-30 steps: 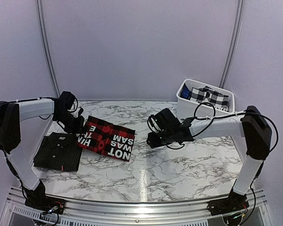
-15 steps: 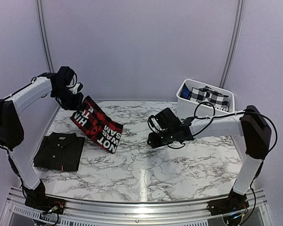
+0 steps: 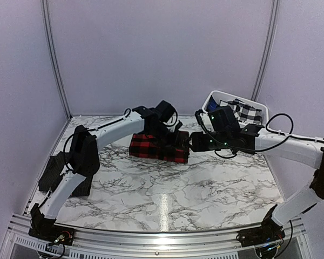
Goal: Fold and stack the long sleeve shirts
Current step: Turn over the square-folded shirt at the center of the board, then move the square-folded shirt to the center of the board.
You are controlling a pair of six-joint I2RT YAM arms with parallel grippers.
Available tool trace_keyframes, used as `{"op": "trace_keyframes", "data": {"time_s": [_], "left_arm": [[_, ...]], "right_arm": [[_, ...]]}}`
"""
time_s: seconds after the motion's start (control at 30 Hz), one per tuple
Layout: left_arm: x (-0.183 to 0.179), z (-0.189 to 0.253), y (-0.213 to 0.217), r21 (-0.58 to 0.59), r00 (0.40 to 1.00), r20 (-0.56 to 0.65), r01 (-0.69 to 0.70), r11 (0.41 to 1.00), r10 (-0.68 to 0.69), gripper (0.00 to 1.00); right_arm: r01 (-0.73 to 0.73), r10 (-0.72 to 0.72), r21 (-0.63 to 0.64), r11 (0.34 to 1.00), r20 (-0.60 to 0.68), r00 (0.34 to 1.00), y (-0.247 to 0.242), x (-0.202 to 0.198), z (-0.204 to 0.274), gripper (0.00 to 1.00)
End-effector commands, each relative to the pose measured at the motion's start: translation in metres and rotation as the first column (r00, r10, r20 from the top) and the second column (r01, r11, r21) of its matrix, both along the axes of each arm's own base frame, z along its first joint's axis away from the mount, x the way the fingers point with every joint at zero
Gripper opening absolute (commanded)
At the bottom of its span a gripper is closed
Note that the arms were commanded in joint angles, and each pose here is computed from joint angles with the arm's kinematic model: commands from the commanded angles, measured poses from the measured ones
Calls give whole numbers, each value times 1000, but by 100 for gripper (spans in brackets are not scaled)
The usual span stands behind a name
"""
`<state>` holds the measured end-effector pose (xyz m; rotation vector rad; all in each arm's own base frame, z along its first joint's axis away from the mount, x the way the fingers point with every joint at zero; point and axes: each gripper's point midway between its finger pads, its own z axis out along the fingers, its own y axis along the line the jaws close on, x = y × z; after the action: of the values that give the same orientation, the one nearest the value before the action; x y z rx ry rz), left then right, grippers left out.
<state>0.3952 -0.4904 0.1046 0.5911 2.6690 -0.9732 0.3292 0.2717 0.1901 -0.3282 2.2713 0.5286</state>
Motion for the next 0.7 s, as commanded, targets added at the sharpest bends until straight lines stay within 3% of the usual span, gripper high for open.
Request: {"op": "trace_keyframes", "data": {"time_s": [0.0, 0.13, 0.3, 0.5, 0.67], "left_arm": [[20, 73, -2, -167, 990, 88, -93, 982, 109, 74], [32, 97, 33, -114, 960, 207, -169, 979, 190, 77], [53, 78, 119, 13, 911, 234, -352, 936, 340, 76], [31, 25, 178, 107, 935, 184, -326, 939, 303, 71], [16, 2, 201, 41, 946, 142, -301, 953, 292, 70]], "right_arm": [[57, -60, -61, 996, -49, 997, -18, -3, -23, 50], [80, -84, -74, 994, -51, 995, -17, 6, -33, 50], [78, -81, -40, 996, -65, 995, -9, 30, -50, 50], [50, -55, -37, 998, -129, 990, -1, 55, -89, 45], [39, -45, -38, 999, -166, 985, 2, 57, -113, 42]]}}
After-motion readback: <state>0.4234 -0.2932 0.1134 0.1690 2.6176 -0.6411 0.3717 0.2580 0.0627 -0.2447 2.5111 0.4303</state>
